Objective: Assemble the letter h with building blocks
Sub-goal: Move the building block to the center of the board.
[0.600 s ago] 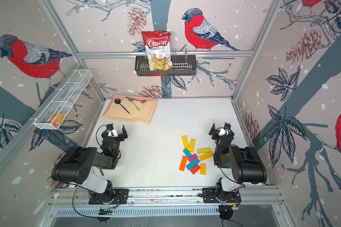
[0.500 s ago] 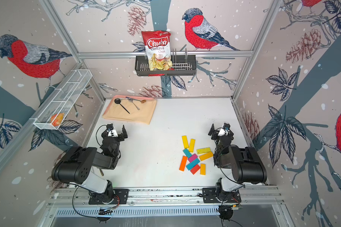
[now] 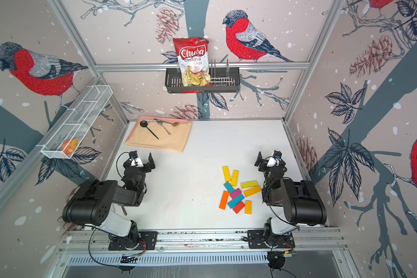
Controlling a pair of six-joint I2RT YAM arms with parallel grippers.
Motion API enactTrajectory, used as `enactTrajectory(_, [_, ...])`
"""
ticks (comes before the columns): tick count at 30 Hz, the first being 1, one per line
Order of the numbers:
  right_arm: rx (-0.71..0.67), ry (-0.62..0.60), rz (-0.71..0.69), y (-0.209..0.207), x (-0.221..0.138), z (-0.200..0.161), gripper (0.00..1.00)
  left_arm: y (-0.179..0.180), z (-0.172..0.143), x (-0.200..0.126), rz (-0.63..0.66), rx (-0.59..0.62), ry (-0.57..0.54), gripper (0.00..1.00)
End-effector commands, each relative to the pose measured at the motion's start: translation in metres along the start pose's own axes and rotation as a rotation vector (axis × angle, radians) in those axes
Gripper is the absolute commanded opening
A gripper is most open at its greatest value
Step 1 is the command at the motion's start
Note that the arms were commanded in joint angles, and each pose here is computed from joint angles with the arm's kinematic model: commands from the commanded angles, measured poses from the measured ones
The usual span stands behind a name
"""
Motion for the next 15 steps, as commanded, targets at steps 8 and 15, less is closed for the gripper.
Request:
enactTrajectory(8, [0.021, -0.123, -0.302, 0.064, -0.024, 0.103, 1.0, 0.018, 0.067, 0.018, 0.355, -0.138, 0.041, 0.96])
enactTrajectory(15, [0.403, 0.206, 0.009, 0.086, -0.036, 0.122, 1.0, -0.04, 0.136, -0.012, 0.074, -0.412, 0.198, 0.94])
Point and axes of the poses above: each gripper's point midway between its finger pads, its own x axis out along the fingers, its own y axis along the line the jaws close on, z = x × y, the point moved 9 cm from there along -x, back along the fingers
